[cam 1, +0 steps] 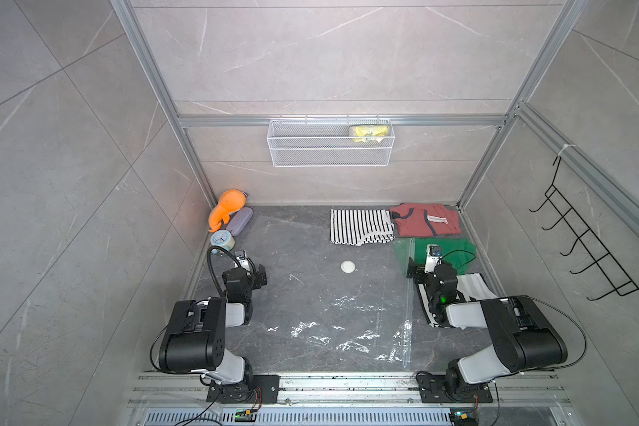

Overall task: Take the tank top out of the vacuum bag
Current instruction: Reset both arms

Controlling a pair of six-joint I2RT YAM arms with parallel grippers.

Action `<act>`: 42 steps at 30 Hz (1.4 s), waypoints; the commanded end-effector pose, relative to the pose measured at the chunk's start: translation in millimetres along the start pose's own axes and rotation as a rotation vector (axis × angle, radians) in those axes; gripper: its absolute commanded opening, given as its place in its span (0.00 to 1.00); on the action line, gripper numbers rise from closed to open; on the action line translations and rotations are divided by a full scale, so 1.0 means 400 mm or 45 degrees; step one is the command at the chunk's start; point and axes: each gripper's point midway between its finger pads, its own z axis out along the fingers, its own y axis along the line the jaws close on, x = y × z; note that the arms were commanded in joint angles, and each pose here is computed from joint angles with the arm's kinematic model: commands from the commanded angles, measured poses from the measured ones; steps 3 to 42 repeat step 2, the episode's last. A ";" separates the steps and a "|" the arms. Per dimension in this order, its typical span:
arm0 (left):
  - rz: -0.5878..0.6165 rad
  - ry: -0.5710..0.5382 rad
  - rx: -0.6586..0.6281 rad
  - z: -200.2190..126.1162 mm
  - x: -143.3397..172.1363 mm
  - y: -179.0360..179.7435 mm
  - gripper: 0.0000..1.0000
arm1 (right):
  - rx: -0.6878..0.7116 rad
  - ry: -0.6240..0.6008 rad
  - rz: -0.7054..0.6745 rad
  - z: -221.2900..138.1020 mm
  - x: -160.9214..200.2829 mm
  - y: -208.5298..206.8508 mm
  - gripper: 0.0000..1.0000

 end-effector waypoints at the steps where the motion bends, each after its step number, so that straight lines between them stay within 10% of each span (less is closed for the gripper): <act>1: -0.029 -0.063 0.018 0.000 -0.043 -0.005 1.00 | -0.012 0.015 0.014 0.003 0.007 0.007 1.00; 42: -0.029 -0.061 0.017 -0.001 -0.042 -0.005 1.00 | -0.009 0.015 0.012 0.002 0.008 0.005 1.00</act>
